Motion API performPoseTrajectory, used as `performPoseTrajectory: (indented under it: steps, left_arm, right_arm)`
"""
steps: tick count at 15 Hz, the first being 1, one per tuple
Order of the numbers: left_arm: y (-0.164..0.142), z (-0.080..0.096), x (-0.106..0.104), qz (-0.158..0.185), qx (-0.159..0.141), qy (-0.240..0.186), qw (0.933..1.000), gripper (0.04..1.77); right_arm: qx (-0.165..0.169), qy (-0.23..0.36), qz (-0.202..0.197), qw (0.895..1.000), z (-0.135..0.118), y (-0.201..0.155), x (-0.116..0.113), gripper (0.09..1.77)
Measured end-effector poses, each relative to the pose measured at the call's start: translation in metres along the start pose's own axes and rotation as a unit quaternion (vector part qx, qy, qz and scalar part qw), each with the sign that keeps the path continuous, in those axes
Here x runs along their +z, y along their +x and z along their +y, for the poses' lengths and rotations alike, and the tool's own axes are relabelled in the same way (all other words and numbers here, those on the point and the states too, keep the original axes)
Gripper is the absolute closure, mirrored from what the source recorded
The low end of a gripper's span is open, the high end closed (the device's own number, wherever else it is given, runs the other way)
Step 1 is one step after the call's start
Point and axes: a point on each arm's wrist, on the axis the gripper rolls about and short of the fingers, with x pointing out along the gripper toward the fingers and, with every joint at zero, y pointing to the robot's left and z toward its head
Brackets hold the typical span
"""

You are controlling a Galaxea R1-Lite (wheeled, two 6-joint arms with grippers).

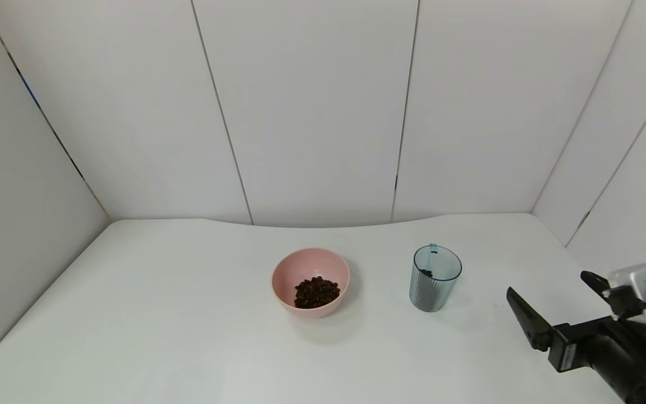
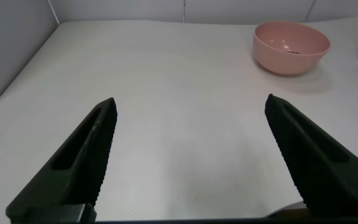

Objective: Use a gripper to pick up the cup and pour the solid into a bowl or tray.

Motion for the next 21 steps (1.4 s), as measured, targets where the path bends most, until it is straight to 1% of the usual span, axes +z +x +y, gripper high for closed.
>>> performPoseTrajectory:
  steps: [3, 6, 9, 11, 14, 19, 21]
  left_arm:
    - [0.000, 0.000, 0.000, 0.000, 0.000, 0.000, 1.0000, 0.09]
    - [0.000, 0.000, 0.000, 0.000, 0.000, 0.000, 1.0000, 0.09]
    - [0.000, 0.000, 0.000, 0.000, 0.000, 0.000, 1.0000, 0.09]
    - [0.000, 0.000, 0.000, 0.000, 0.000, 0.000, 1.0000, 0.09]
    - [0.000, 0.000, 0.000, 0.000, 0.000, 0.000, 1.0000, 0.09]
    - [0.000, 0.000, 0.000, 0.000, 0.000, 0.000, 1.0000, 0.09]
    - [0.000, 0.000, 0.000, 0.000, 0.000, 0.000, 1.0000, 0.09]
  right_arm:
    - [-0.008, 0.004, -0.006, 1.000, -0.013, -0.019, 0.002, 0.16]
    - [-0.043, 0.013, -0.012, 0.999, -0.038, -0.031, 0.005, 0.16]
    - [-0.066, 0.024, -0.031, 0.997, -0.059, -0.049, 0.015, 0.16]
    - [-0.081, 0.026, -0.028, 0.996, -0.069, -0.065, 0.017, 0.16]
    - [-0.094, 0.027, -0.018, 0.995, -0.079, -0.094, 0.013, 0.16]
    - [-0.136, 0.042, -0.050, 0.989, -0.088, -0.135, 0.006, 0.16]
    - [-0.145, 0.045, -0.065, 0.986, -0.090, -0.149, 0.005, 0.16]
